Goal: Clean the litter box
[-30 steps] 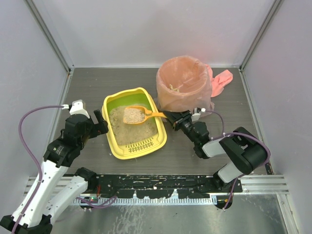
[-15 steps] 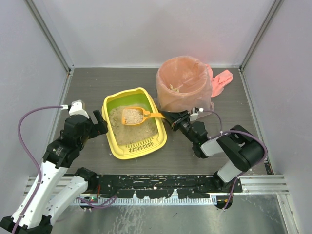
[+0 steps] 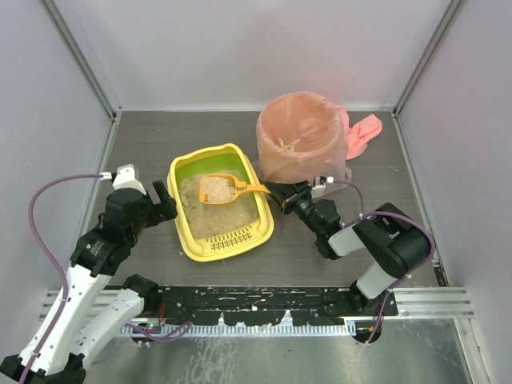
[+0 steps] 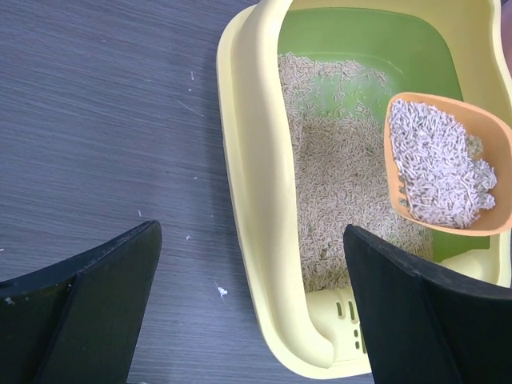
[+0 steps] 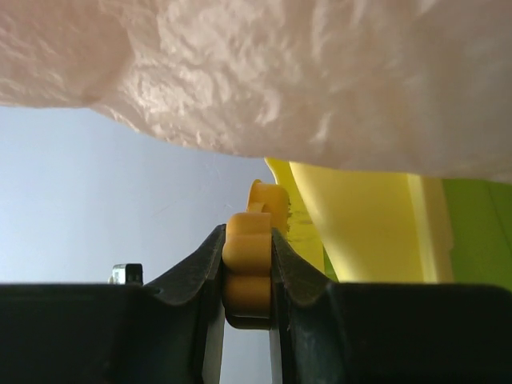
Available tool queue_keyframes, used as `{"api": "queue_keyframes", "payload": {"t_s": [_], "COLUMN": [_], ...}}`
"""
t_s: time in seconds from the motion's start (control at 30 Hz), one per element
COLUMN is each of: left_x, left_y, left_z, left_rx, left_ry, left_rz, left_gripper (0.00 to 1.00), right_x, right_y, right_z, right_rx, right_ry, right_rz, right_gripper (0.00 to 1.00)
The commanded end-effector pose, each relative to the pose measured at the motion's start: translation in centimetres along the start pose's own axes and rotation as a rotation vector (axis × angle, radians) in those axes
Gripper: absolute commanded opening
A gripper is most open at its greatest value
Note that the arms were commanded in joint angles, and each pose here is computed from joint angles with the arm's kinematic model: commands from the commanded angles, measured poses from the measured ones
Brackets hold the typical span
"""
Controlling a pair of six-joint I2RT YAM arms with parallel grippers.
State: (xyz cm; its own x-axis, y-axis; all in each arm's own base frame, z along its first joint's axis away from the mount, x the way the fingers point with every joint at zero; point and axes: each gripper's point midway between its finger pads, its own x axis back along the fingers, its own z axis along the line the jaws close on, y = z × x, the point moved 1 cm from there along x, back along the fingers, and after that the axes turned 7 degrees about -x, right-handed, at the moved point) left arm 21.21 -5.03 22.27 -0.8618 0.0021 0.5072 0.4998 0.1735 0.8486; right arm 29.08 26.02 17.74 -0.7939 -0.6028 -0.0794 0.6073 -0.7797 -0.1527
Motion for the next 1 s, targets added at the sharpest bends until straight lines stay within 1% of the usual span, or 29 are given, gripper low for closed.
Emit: {"api": "queue_keyframes", "payload": {"t_s": [0.0, 0.07, 0.1, 0.13, 0.2, 0.23, 0.27, 0.33, 0.37, 0.43, 0.47, 0.5, 0.57, 0.6, 0.67, 0.7, 0.73, 0.8, 0.83, 0.93, 0.97], "left_x": [0.3, 0.4, 0.6, 0.7, 0.5, 0.4, 0.4, 0.5, 0.7, 0.6, 0.5, 0.4, 0.7, 0.8, 0.8, 0.7, 0.6, 0.8, 0.9, 0.8, 0.6], "left_y": [1.5, 1.5, 1.6, 1.6, 1.6, 1.5, 1.6, 1.7, 1.7, 1.7, 1.7, 1.6, 1.7, 1.7, 1.7, 1.7, 1.7, 1.8, 1.7, 1.8, 1.8], "left_z": [-0.1, -0.1, 0.0, 0.1, 0.1, 0.0, -0.1, -0.2, -0.1, 0.0, 0.0, 0.0, 0.0, 0.1, 0.2, 0.2, 0.1, 0.0, 0.1, 0.0, -0.1], "left_rx": [0.009, 0.001, 0.001, 0.001, 0.006, 0.008, 0.008, 0.005, 0.005, 0.006, 0.01, 0.007, 0.002, 0.004, 0.009, 0.01, 0.009, 0.005, 0.006, 0.015, 0.016], "left_ry": [-0.006, -0.002, 0.003, 0.007, 0.002, -0.001, -0.007, -0.005, 0.0, 0.0, -0.003, -0.004, -0.002, 0.002, 0.003, 0.001, -0.001, -0.002, 0.001, -0.005, -0.007], "left_rz": [-0.067, -0.051, -0.048, -0.051, -0.07, -0.072, -0.07, -0.052, -0.052, -0.065, -0.074, -0.071, -0.056, -0.055, -0.07, -0.077, -0.076, -0.062, -0.056, -0.076, -0.077], "left_gripper": [0.98, 0.98, 0.98, 0.98, 0.98, 0.98, 0.98, 0.98, 0.98, 0.98, 0.98, 0.98, 0.98, 0.98, 0.98, 0.98, 0.98, 0.98, 0.98, 0.98, 0.98], "right_x": [-0.9, 0.4, 0.7, 0.4, -0.7, -0.8, -0.5, 0.5, 0.4, -0.9, -1.0, -0.9, 0.0, 0.1, -0.8, -1.1, -1.0, -0.3, -0.1, -1.7, -1.6], "right_y": [-2.5, 0.7, 1.4, 0.9, -2.3, -2.9, -2.2, 0.5, 0.5, -2.1, -3.0, -2.5, 0.1, 0.2, -2.4, -3.2, -2.9, 0.0, 0.4, -3.7, -3.4], "right_z": [3.7, 3.0, 3.0, 3.5, 3.9, 3.8, 3.7, 2.9, 3.3, 4.2, 4.3, 4.2, 3.5, 3.5, 4.2, 4.4, 4.4, 4.1, 3.8, 4.5, 4.5], "right_rx": [0.038, 0.002, -0.015, -0.008, 0.032, 0.042, 0.041, -0.003, -0.008, 0.034, 0.041, 0.04, 0.001, -0.01, 0.019, 0.025, 0.021, -0.004, -0.016, 0.049, 0.046], "right_ry": [0.128, 0.117, 0.122, 0.136, 0.137, 0.133, 0.136, 0.119, 0.133, 0.156, 0.154, 0.154, 0.133, 0.138, 0.15, 0.153, 0.156, 0.148, 0.139, 0.146, 0.149], "right_rz": [0.075, -0.038, -0.061, -0.033, 0.066, 0.079, 0.052, -0.042, -0.035, 0.067, 0.089, 0.07, -0.018, -0.02, 0.087, 0.113, 0.099, -0.003, -0.019, 0.121, 0.109], "right_gripper": [0.01, 0.01, 0.01, 0.01, 0.01, 0.01, 0.01, 0.01, 0.01, 0.01, 0.01, 0.01, 0.01, 0.01, 0.01, 0.01, 0.01, 0.01, 0.01, 0.0, 0.01]}}
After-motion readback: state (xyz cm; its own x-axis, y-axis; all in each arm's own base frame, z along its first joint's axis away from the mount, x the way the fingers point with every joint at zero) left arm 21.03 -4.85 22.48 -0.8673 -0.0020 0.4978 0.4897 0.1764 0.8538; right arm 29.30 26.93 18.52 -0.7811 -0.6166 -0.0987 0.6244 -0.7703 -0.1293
